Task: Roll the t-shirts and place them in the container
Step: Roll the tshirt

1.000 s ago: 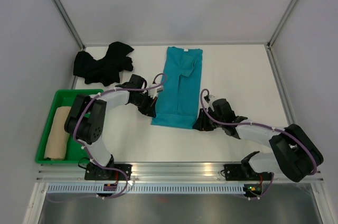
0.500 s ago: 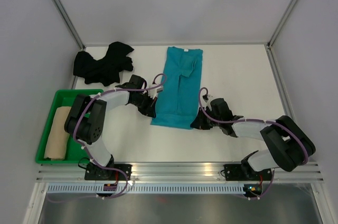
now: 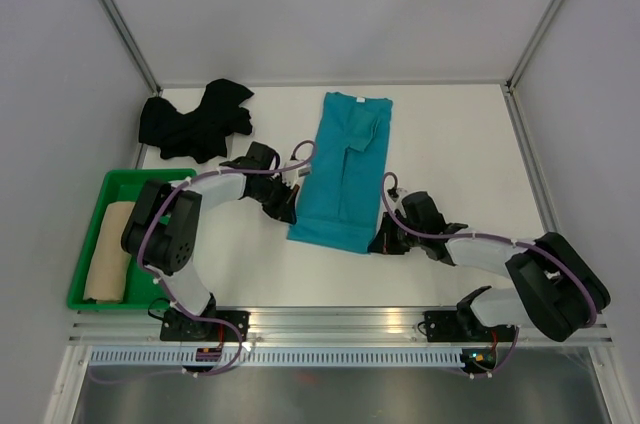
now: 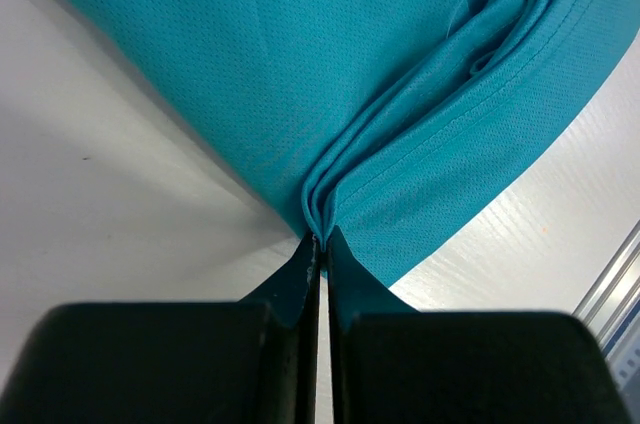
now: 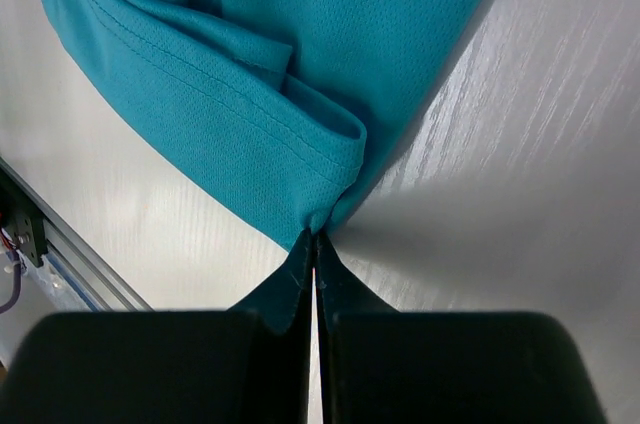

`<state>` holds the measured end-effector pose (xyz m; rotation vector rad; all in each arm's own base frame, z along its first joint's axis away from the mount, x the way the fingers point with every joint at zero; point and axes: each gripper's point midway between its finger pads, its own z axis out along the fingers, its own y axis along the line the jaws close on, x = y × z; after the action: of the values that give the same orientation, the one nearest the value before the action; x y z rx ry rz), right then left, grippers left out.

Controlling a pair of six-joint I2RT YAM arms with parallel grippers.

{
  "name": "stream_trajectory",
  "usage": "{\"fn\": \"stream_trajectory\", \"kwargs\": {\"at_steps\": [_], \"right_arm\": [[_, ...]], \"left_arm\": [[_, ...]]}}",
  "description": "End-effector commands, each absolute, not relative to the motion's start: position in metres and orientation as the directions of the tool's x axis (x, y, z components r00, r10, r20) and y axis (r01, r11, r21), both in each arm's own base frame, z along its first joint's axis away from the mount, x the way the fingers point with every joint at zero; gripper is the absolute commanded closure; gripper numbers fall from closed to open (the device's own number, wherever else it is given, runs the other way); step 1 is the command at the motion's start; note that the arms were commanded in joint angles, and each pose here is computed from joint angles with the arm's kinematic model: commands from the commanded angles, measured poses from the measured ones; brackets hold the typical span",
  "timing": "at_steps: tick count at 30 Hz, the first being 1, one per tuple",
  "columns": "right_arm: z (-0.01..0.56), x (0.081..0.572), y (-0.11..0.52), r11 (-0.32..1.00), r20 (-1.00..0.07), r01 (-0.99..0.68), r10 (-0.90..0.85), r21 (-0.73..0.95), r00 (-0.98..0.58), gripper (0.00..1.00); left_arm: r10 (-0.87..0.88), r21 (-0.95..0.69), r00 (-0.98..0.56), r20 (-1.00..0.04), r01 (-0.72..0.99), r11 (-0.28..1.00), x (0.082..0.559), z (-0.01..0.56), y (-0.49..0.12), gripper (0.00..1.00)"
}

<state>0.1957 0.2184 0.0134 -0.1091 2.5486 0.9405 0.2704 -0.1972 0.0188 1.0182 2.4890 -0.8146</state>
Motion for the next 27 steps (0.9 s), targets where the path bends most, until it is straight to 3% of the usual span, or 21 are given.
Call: {"fn": "stream_trajectory", "kwargs": {"at_steps": [1,12,16,20,24,27], "right_arm": [[0.011,0.184,0.212,0.776,-0.382,-0.208,0.046,0.596,-0.923,1.00],[0.006,0.174,0.190,0.807,-0.347,-0.184,0.028,0.561,-0.937,0.97],[0.014,0.181,0.186,0.807,-0.378,-0.201,0.030,0.555,-0.925,0.78],[0.035,0.191,0.186,0.813,-0.421,-0.235,0.014,0.533,-0.907,0.66],[0.066,0.210,0.184,0.831,-0.490,-0.270,0.003,0.486,-0.872,0.63],[0.085,0.221,0.177,0.851,-0.556,-0.307,-0.021,0.427,-0.831,0.63]], "left_arm": [[0.533,-0.369,-0.669,-0.519,0.737,0.566,0.265,0.031,-0.202,0.98],[0.544,-0.391,-0.644,-0.537,0.762,0.517,0.256,0.043,-0.220,0.96],[0.556,-0.361,-0.634,-0.538,0.769,0.527,0.261,0.042,-0.218,0.66],[0.588,-0.228,-0.551,-0.592,0.814,0.534,0.279,0.067,-0.208,0.62],[0.628,-0.048,-0.462,-0.626,0.827,0.560,0.311,0.110,-0.197,0.59],[0.685,0.043,-0.385,-0.618,0.854,0.519,0.309,0.132,-0.194,0.59]]}}
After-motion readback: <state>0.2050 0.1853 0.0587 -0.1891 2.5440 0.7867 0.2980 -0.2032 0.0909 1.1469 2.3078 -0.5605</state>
